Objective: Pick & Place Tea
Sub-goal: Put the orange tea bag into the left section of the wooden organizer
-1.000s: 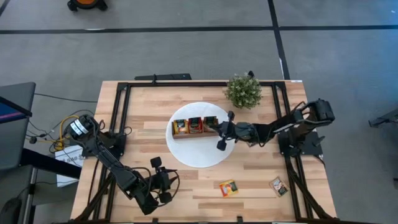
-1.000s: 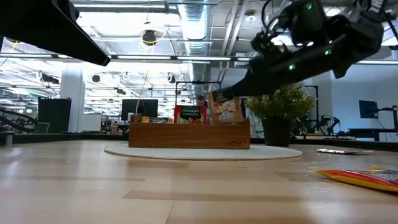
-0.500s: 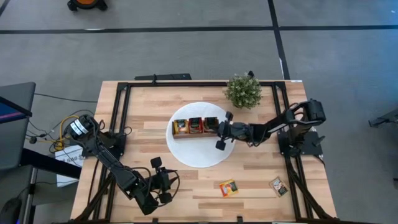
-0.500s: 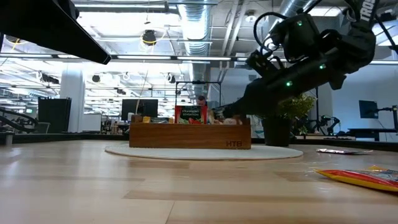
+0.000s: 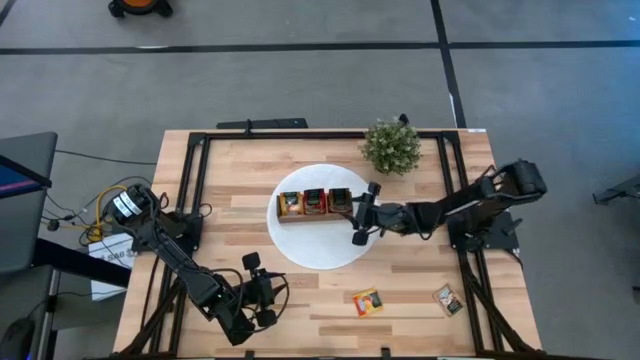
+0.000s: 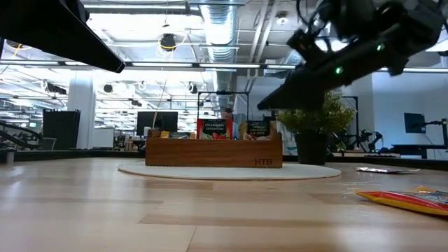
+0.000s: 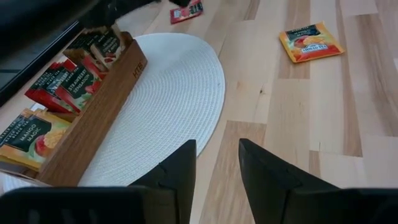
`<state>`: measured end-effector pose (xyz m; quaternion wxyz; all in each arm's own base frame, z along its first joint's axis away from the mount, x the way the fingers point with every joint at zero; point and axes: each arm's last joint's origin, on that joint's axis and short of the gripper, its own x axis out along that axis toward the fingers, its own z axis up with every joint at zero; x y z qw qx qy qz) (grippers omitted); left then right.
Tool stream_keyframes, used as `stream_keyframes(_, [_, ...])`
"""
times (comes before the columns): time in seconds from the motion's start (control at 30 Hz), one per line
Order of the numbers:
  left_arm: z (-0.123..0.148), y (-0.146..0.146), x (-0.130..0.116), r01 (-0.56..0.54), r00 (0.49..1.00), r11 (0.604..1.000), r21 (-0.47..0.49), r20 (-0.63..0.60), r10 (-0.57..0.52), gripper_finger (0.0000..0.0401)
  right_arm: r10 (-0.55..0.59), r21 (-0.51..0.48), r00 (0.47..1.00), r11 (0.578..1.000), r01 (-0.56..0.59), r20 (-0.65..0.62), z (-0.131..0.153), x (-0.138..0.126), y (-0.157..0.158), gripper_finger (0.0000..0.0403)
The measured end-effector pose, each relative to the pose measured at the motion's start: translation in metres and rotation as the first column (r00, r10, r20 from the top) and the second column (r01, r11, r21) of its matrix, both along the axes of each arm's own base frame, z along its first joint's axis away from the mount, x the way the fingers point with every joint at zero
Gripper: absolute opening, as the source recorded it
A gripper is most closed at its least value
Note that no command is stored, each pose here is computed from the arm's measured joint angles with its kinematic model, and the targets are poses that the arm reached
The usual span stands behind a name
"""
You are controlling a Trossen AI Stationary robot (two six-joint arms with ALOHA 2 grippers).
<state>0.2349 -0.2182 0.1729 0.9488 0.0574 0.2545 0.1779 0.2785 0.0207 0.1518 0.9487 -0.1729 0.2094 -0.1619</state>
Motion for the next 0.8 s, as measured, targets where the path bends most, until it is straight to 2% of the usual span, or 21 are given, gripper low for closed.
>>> stream_keyframes(0.07, [0.000, 0.000, 0.000, 0.000, 1.000, 1.000, 0.000, 0.000, 0.000, 0.0115, -0.014, 0.012, 1.000, 1.000, 0.014, 0.024, 0.010, -0.002, 0.005, 0.0194])
stream_keyframes(0.17, [0.000, 0.000, 0.000, 0.000, 1.000, 1.000, 0.000, 0.000, 0.000, 0.0115, -0.015, 0.088, 0.997, 0.996, 0.008, 0.076, 0.027, -0.003, 0.014, 0.0179])
stream_keyframes(0.4, [0.000, 0.000, 0.000, 0.000, 1.000, 1.000, 0.000, -0.001, 0.000, 0.0115, 0.052, 0.319, 0.992, 0.944, -0.085, 0.112, 0.052, -0.015, 0.057, 0.0079])
stream_keyframes(0.63, [0.000, -0.001, 0.001, 0.000, 1.000, 1.000, -0.008, 0.007, 0.000, 0.0115, 0.187, 0.491, 0.977, 0.845, -0.211, 0.098, 0.045, -0.040, 0.118, 0.0007])
stream_keyframes(0.7, [0.001, -0.001, 0.001, 0.000, 1.000, 1.000, -0.015, 0.014, 0.000, 0.0115, 0.211, 0.537, 0.973, 0.813, -0.226, 0.090, 0.040, -0.049, 0.134, 0.0003])
stream_keyframes(0.8, [0.004, -0.004, 0.004, 0.026, 0.999, 1.000, -0.015, 0.037, -0.026, 0.0115, 0.201, 0.662, 0.977, 0.724, -0.196, 0.070, 0.033, -0.063, 0.153, 0.0015])
